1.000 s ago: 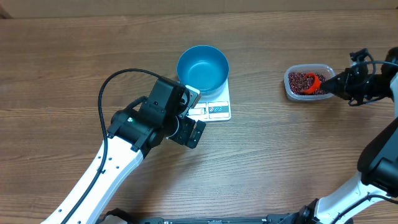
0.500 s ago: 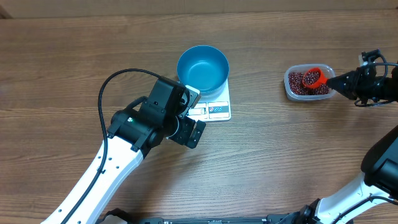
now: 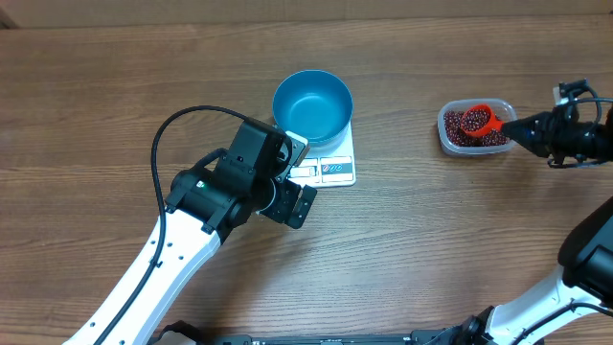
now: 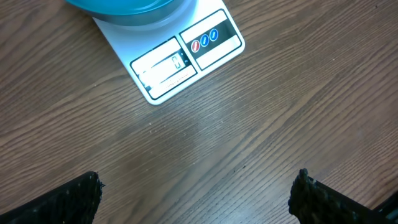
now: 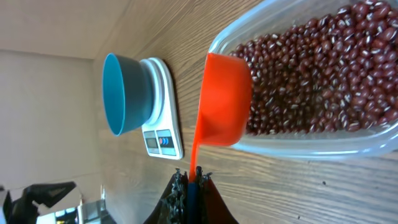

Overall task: Scoop item into bowl and weigh 150g on scale
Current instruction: 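Drag the scoop through the beans with the right gripper to fill it, then carry the filled scoop with the right gripper over the teal bowl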

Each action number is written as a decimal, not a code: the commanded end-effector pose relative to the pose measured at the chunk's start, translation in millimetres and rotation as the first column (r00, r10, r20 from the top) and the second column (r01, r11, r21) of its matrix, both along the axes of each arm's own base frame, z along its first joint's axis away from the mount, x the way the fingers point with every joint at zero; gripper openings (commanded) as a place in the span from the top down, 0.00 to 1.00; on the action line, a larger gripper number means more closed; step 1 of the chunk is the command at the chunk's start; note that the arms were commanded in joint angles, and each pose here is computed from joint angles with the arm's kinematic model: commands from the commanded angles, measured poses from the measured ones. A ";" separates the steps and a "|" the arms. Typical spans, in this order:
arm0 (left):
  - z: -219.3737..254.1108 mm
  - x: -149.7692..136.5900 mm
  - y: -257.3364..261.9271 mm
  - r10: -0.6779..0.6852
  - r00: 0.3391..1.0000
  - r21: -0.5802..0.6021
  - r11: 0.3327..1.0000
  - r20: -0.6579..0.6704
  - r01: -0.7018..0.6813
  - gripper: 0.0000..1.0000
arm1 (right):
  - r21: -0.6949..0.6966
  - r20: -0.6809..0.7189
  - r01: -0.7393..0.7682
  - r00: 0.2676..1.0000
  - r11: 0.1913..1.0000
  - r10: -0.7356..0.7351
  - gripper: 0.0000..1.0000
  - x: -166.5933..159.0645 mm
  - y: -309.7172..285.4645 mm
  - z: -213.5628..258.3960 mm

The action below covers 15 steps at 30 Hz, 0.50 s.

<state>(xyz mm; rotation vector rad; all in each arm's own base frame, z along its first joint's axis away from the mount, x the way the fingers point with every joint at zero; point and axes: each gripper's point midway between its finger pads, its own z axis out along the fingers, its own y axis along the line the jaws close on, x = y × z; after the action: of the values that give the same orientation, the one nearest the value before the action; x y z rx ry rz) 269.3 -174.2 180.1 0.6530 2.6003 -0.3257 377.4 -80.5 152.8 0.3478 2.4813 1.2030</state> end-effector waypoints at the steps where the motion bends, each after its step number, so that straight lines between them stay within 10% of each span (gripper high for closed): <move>1: 2.4 -1.9 -4.0 -0.014 1.000 -0.016 1.000 -0.001 0.014 0.00 | 0.043 0.046 -0.032 0.998 0.999 0.030 0.97 -1.3 5.9 2.5; 15: 2.4 -1.9 -4.0 -0.014 1.000 -0.016 1.000 -0.001 0.014 0.01 | 0.189 0.159 -0.061 0.987 0.980 0.031 0.96 9.0 27.6 31.7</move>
<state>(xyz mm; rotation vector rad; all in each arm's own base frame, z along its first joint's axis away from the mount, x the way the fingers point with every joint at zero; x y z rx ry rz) 269.3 -174.2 180.1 0.6529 2.6003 -0.3252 382.3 -60.4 175.4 0.2514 2.3471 1.3468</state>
